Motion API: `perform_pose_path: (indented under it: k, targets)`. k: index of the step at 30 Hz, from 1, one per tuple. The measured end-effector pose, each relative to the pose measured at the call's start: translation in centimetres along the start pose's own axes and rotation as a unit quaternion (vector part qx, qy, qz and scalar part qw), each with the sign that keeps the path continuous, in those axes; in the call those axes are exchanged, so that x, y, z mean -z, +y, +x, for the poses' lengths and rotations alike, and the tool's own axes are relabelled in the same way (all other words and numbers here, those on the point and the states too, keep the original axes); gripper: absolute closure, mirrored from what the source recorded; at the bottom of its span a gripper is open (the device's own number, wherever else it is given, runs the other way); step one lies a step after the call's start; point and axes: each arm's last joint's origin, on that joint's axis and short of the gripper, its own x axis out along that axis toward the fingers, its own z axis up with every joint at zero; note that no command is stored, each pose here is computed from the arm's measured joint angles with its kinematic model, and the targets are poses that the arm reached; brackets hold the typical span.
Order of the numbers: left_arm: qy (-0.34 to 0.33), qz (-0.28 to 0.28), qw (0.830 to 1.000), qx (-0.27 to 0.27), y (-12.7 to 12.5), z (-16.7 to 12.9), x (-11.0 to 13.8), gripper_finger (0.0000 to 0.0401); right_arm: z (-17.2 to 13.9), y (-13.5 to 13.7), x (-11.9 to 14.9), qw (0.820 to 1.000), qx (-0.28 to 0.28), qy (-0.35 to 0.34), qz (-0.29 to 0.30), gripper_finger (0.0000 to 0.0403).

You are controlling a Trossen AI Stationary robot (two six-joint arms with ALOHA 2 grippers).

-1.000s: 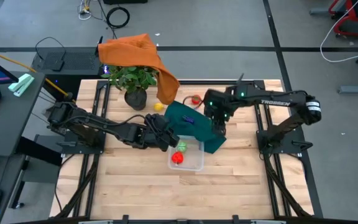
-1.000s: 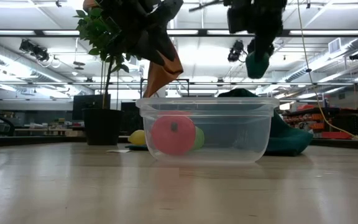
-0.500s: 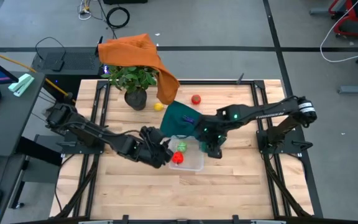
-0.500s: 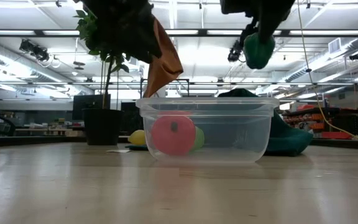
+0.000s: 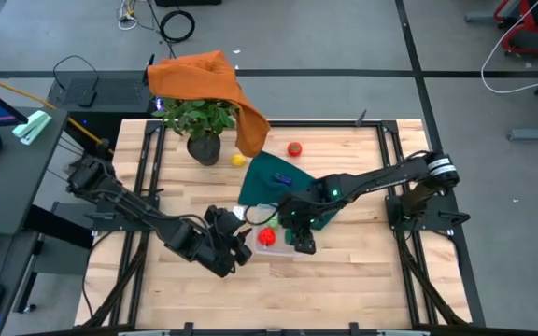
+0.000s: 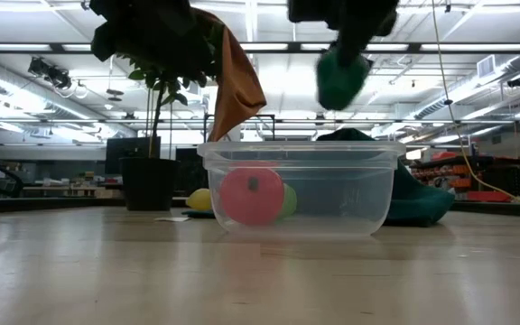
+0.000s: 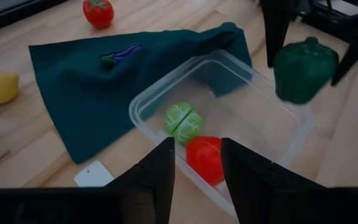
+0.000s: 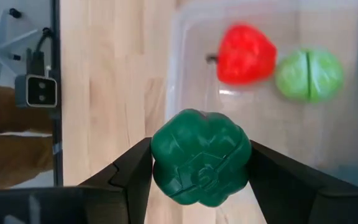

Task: Pick and placing Produce into tupperware
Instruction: Put the bell pepper into the transparent basket

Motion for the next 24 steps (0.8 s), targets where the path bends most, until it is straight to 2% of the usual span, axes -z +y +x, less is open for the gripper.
perform_pose_path:
  k: [5, 7, 11, 16, 24]
  targets:
    - [0.001, 0.003, 1.0, 0.002, -0.1, -0.2, 0.2, 0.0267, 1.3, 0.6, -2.3, 1.0, 0.0, 0.001, -0.026, 0.0203]
    - [0.002, 0.004, 1.0, 0.002, -0.1, -0.2, 0.2, 0.0268, 2.0, 0.4, -2.7, 0.999, 0.02, 0.026, -0.027, 0.0203]
    - [0.003, 0.006, 1.0, 0.003, -0.1, -0.3, 0.2, 0.0263, 3.3, -0.2, -2.6, 0.995, 0.067, 0.072, -0.031, 0.0204]
    - [0.005, 0.01, 1.0, 0.0, 0.0, -0.3, 0.3, 0.0264, 4.1, -0.8, -2.3, 0.991, 0.113, 0.074, -0.019, 0.0204]
    - [0.004, 0.013, 1.0, -0.002, 0.0, -0.3, 0.3, 0.0269, 4.9, -0.8, -2.4, 0.991, 0.118, 0.064, 0.012, 0.0204]
